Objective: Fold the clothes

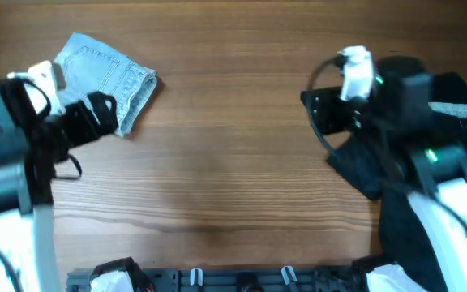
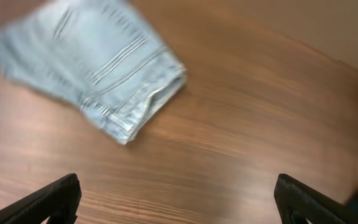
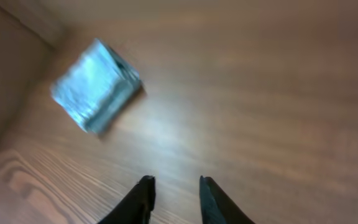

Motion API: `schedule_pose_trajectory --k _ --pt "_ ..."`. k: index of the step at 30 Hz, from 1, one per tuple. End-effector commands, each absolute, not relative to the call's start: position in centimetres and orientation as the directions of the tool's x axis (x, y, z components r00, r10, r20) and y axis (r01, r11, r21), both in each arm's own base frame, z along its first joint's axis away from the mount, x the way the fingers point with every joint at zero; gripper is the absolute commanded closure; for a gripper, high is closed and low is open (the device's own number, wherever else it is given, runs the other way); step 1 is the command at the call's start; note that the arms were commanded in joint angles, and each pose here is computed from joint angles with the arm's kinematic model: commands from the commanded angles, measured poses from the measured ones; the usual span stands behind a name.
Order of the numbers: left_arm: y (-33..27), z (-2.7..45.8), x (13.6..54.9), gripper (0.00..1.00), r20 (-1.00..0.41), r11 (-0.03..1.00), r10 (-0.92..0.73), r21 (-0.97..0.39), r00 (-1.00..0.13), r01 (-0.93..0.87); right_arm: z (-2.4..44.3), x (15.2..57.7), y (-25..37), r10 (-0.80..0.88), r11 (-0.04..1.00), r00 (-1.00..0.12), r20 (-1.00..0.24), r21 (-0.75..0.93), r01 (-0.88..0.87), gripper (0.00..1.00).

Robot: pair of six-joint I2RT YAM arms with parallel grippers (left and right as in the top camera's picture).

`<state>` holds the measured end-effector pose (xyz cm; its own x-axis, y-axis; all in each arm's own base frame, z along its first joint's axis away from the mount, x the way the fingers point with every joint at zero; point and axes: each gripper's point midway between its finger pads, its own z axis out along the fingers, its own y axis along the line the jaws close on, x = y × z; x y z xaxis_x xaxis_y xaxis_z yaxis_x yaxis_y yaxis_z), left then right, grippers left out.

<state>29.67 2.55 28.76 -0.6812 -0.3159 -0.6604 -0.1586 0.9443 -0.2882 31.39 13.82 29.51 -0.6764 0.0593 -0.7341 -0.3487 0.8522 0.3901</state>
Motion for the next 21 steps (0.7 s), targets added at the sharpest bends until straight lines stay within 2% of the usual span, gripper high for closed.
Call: schedule_pose_trajectory --k 1,2,3,4,12,15,18,21 --pt "2.9 32.0 26.5 0.0 -0.772 0.983 -0.181 -0.126 -0.609 -0.132 35.2 27.8 12.3 0.106 0.856 -0.533 -0.839 0.35 -0.381 0.6" --pt "2.8 32.6 25.6 0.0 -0.789 0.984 -0.176 -0.121 -0.589 -0.133 36.0 26.9 11.5 0.115 0.869 -0.507 -0.854 0.334 -0.366 0.55" --pt "2.6 33.1 24.7 0.0 -0.799 0.984 -0.174 -0.119 -0.576 -0.132 36.5 26.0 10.8 0.122 0.88 -0.485 -0.866 0.32 -0.35 0.4" --pt "2.4 33.7 23.5 0.0 -0.814 0.985 -0.17 -0.118 -0.555 -0.128 37.2 24.5 10.2 0.129 0.886 -0.459 -0.879 0.31 -0.344 0.0" --pt "2.1 34.7 22.2 0.0 -0.841 0.986 -0.163 -0.116 -0.516 -0.123 37.6 22.9 9.8 0.227 0.866 -0.481 -0.847 0.402 -0.299 0.0" --pt "2.1 34.7 22.2 0.0 -0.84 0.986 -0.164 -0.116 -0.518 -0.123 37.2 22.9 9.9 0.383 0.808 -0.544 -0.746 0.557 -0.195 0.01" --pt "2.1 34.7 22.2 0.0 -0.84 0.986 -0.163 -0.116 -0.518 -0.123 35.4 22.8 8.3 0.395 0.845 -0.563 -0.725 0.528 -0.087 0.0" --pt "2.1 34.7 22.2 0.0 -0.84 0.986 -0.163 -0.116 -0.518 -0.123 34.1 22.1 8.1 0.388 0.852 -0.604 -0.697 0.521 -0.053 0.0"
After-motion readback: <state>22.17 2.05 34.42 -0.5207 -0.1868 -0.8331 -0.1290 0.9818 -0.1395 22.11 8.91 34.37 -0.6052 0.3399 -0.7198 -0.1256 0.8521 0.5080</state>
